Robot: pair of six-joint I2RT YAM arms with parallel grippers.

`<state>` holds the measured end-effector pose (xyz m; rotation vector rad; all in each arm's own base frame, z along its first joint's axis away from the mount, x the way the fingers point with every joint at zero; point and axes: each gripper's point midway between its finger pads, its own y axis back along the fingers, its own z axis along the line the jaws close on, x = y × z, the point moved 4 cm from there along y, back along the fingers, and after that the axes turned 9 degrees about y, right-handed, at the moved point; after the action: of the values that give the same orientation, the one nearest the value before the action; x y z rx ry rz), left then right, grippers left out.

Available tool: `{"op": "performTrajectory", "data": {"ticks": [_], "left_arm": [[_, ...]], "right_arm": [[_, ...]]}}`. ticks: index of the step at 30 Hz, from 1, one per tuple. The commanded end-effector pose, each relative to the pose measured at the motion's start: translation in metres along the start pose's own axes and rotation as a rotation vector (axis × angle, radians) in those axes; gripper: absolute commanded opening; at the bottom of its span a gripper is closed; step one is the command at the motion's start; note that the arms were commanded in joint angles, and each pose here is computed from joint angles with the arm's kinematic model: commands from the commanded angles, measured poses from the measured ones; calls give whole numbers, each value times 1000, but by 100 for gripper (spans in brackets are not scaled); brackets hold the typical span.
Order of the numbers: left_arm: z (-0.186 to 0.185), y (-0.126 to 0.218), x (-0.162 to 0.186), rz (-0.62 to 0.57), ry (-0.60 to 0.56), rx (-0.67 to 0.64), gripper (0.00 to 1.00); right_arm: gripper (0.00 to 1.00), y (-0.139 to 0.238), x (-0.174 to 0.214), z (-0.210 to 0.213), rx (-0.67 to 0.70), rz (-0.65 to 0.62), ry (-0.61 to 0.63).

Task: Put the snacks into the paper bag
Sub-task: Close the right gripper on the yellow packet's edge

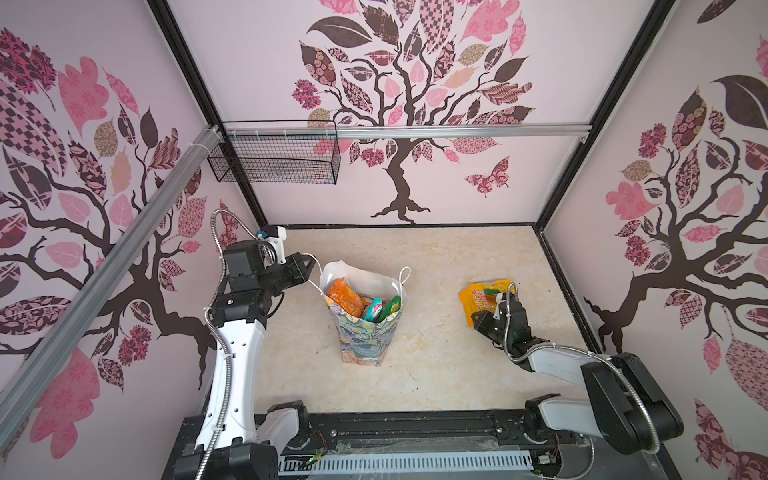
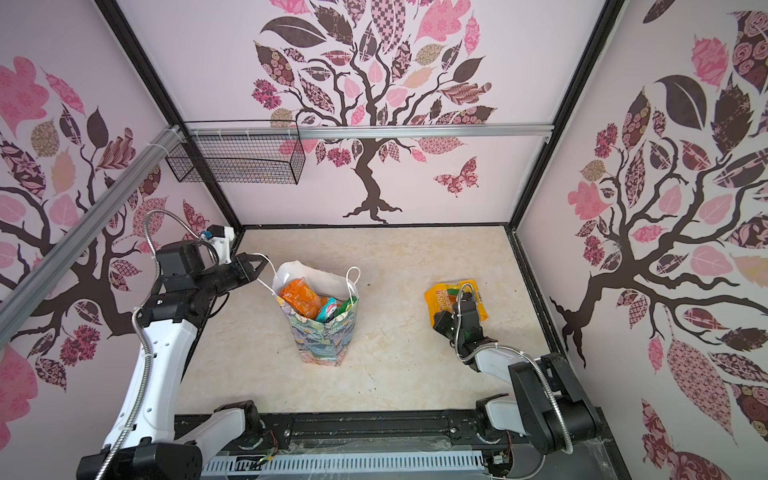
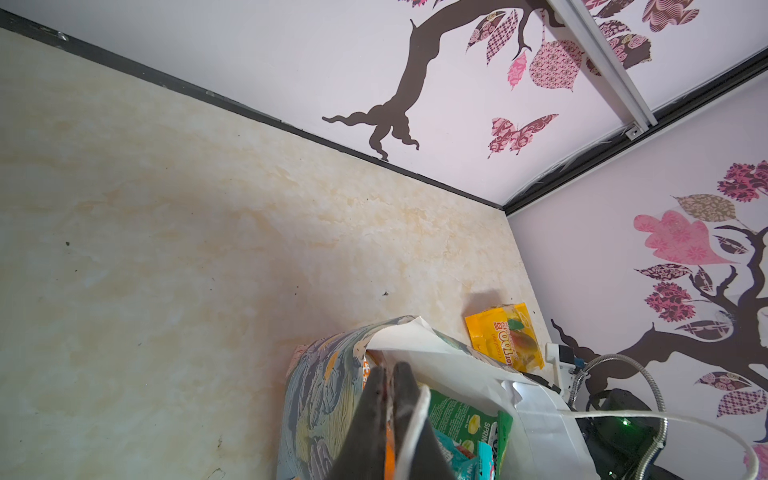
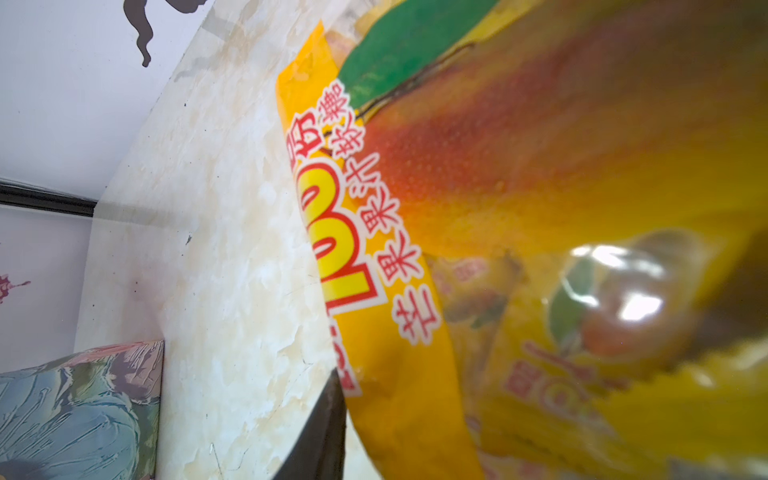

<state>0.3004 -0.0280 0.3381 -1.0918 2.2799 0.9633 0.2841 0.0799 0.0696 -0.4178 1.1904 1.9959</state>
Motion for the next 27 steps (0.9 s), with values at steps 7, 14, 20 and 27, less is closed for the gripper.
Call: {"op": "performTrajectory", "data": {"ticks": [7,14,20,27], "left_arm": [[-2,-1,1,-11,-19,48,9],[-3,-2,1,-11,-19,60,9],[-4,-3,2,-1,-17,76,9],[-2,-2,2,-11,-23,56,9]], "right_arm": [[0,10,-16,9,-38,-61,52],[0,22,-23,15,-43,-81,84],[0,36,-33,25,-57,-100,125],[0,49,-42,35,-83,-121,152]]}}
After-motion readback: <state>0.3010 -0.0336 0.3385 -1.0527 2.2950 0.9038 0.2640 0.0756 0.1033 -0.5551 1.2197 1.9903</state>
